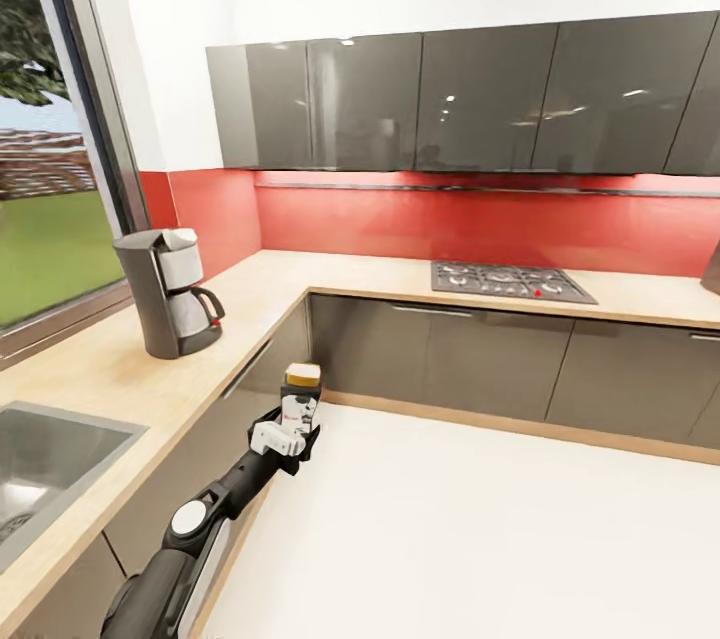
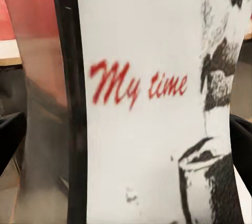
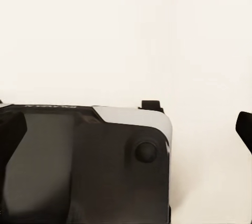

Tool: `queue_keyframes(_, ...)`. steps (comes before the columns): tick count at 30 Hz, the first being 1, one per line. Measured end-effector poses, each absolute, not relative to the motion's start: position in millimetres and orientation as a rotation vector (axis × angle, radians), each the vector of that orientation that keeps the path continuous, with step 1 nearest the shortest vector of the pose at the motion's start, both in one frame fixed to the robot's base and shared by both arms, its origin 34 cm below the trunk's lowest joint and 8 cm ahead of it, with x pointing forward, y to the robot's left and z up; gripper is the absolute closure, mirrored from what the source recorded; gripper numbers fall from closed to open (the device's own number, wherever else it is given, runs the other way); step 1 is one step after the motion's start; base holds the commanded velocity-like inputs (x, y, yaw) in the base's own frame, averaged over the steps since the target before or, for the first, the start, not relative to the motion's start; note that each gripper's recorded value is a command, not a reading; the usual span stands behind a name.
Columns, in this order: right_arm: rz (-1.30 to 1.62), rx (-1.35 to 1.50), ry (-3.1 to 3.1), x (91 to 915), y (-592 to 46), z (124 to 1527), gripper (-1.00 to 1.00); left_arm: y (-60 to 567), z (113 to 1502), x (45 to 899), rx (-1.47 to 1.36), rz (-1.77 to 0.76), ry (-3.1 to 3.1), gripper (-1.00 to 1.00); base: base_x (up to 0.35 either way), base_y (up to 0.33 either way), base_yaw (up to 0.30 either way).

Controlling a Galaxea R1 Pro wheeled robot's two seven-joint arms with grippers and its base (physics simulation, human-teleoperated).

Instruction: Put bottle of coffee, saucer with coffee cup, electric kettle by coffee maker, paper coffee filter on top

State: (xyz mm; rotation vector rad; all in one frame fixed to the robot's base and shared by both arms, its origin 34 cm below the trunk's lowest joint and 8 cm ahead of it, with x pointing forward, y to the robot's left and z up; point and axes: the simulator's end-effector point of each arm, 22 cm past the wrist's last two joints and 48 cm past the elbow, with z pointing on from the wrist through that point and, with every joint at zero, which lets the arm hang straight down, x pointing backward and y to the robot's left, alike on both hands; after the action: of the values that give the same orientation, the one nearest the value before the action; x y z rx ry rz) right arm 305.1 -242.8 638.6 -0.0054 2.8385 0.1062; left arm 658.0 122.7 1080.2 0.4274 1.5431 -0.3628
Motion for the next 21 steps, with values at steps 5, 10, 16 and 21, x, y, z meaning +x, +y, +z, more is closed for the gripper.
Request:
queue_keyframes(5, 0.108, -0.007, 2.838, 305.1, -242.0, 638.6, -1.0, 130.8, 1094.5, 660.7, 0.403, -0.354, 1.517, 1.0, 0.005, -0.003, 0.268)
queue_keyframes(10, 0.108, -0.007, 2.838, 305.2, -241.8, 638.6, -1.0, 173.7, 1140.9, 670.8, 0.279, -0.322, 1.46, 1.0, 0.001, 0.0, 0.276)
queue_keyframes(16, 0.108, -0.007, 2.839, 305.1, -241.8, 638.6, -1.0, 206.2, 1155.0, 676.6, 0.207, -0.302, 1.503, 1.0, 0.0, 0.0, 0.277)
queue_keyframes(21, 0.108, -0.006, 2.839, 305.1, -241.9, 638.5, -1.0, 230.0, 1169.8, 683.8, 0.186, -0.26, 1.49, 1.0, 0.0, 0.0, 0.226)
